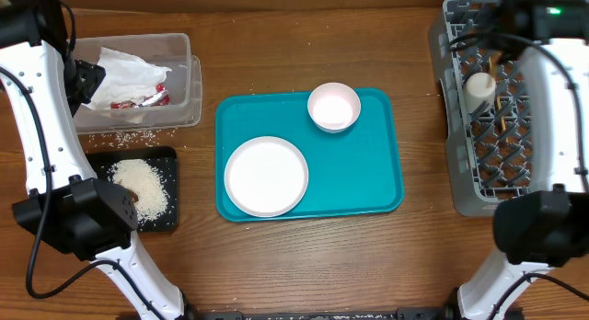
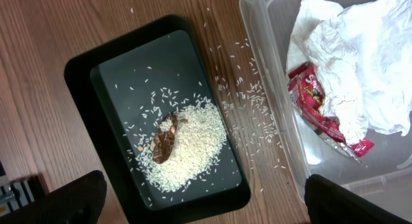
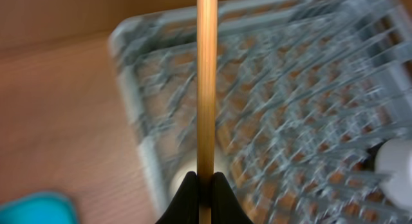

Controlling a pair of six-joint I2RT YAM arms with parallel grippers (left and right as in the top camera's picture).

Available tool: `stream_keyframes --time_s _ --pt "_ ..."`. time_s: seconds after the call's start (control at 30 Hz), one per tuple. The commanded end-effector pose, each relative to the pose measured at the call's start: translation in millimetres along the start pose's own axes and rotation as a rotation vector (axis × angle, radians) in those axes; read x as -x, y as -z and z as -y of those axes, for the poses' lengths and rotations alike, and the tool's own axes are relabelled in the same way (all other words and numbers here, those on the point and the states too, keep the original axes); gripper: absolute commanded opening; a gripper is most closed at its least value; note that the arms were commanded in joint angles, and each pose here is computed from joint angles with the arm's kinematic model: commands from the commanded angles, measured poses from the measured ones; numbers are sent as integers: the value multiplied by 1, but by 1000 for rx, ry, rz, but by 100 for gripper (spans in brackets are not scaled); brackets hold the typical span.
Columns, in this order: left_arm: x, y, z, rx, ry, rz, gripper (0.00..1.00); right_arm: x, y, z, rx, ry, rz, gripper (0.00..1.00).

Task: Sort waste into correct bins and load items into the dishwasher
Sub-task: 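Carry the chopstick right and stand it upright in a rack slot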

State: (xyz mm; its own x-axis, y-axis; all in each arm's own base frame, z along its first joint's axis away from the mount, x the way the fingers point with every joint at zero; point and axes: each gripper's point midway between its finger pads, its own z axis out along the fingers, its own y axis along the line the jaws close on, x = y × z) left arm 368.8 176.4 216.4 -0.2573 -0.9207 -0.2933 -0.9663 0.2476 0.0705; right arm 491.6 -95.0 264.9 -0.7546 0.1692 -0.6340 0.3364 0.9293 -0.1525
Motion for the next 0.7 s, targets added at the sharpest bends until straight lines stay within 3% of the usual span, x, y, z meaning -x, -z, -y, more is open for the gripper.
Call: stream_keyframes --time_s 0.0,0.13,0.4,0.67 --pt "0 8 -2 -11 12 15 100 13 -19 49 -82 -53 54 4" --pt "0 8 -2 -11 12 15 100 20 -42 86 -94 -124 106 4" --pt "0 8 -2 -11 12 15 100 -8 -93 82 76 183 26 4" --pt "0 8 -2 -11 12 15 100 -47 -120 55 219 292 -93 4"
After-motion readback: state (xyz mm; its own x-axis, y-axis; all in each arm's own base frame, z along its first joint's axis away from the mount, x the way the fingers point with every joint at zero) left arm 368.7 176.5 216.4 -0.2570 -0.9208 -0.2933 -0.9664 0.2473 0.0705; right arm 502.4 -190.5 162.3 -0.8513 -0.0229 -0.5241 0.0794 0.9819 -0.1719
